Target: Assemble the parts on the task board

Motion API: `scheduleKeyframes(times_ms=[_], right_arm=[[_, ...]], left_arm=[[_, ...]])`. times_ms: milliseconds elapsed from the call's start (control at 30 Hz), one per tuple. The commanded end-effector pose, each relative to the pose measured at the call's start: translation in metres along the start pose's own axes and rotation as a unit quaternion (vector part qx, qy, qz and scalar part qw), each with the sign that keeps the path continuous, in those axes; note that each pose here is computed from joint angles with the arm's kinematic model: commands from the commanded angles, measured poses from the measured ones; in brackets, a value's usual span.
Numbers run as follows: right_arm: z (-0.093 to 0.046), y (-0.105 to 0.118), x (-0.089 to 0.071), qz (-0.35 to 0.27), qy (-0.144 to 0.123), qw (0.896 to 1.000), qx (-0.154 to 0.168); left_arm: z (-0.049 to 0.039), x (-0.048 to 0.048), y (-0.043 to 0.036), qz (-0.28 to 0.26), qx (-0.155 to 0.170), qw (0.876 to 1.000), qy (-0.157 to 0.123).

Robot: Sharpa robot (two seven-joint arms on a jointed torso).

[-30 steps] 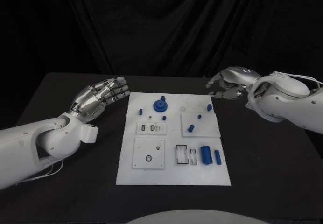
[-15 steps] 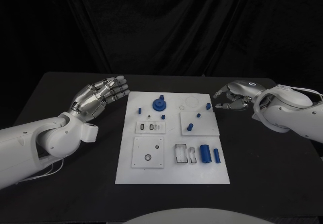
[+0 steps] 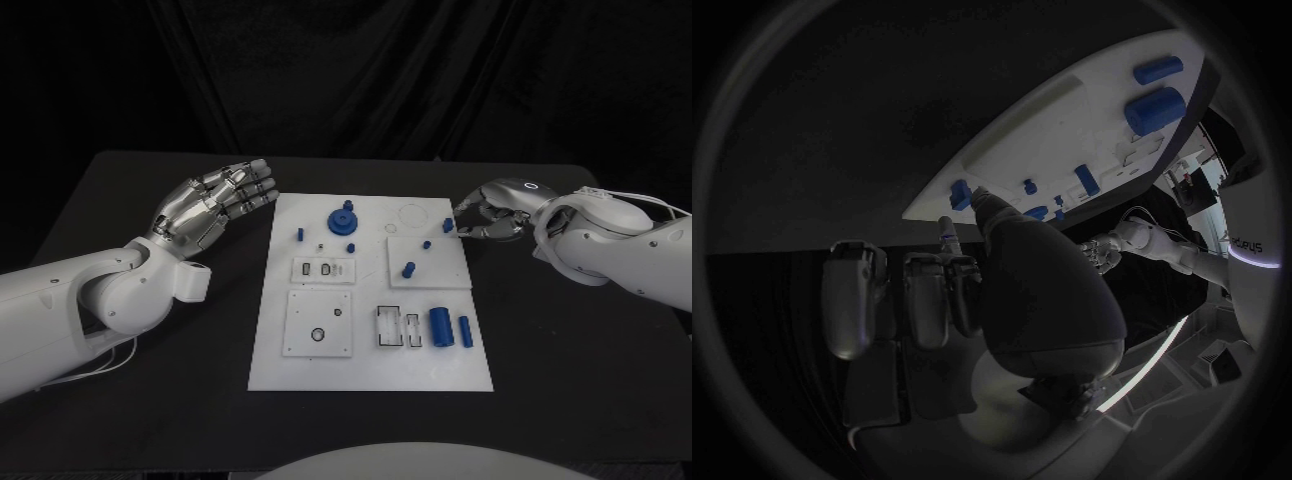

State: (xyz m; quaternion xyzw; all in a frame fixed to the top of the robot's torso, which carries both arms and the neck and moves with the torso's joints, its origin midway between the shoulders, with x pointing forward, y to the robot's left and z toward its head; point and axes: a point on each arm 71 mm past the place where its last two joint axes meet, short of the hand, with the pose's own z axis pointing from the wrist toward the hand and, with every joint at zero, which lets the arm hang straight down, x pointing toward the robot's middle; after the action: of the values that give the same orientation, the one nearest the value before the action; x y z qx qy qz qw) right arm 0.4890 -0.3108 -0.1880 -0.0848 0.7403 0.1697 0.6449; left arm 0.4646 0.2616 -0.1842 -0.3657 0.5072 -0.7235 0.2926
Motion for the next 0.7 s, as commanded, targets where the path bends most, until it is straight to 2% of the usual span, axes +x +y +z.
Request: scheduleKeyframes(times_ms=[33,333,700], right_arm=[[0.0010,-0.0010,0.0026,0.000,0.004,1.000,0.010],[0.0053,-0.0037,0.0046,-0.001,0.000,1.000,0.031],[0.0097,-0.0012,0.0090,-0.001,-0.002,1.000,0.030]], left_arm=[[-0.0004,0.0015,-0.0045,-0.007,0.036,0.999,0.006],[-0.0007,0.0010,-0.0038,-0.007,0.034,0.999,0.006],[-0.0007,0.0010,-0.0029,-0.009,0.032,0.999,0.007]])
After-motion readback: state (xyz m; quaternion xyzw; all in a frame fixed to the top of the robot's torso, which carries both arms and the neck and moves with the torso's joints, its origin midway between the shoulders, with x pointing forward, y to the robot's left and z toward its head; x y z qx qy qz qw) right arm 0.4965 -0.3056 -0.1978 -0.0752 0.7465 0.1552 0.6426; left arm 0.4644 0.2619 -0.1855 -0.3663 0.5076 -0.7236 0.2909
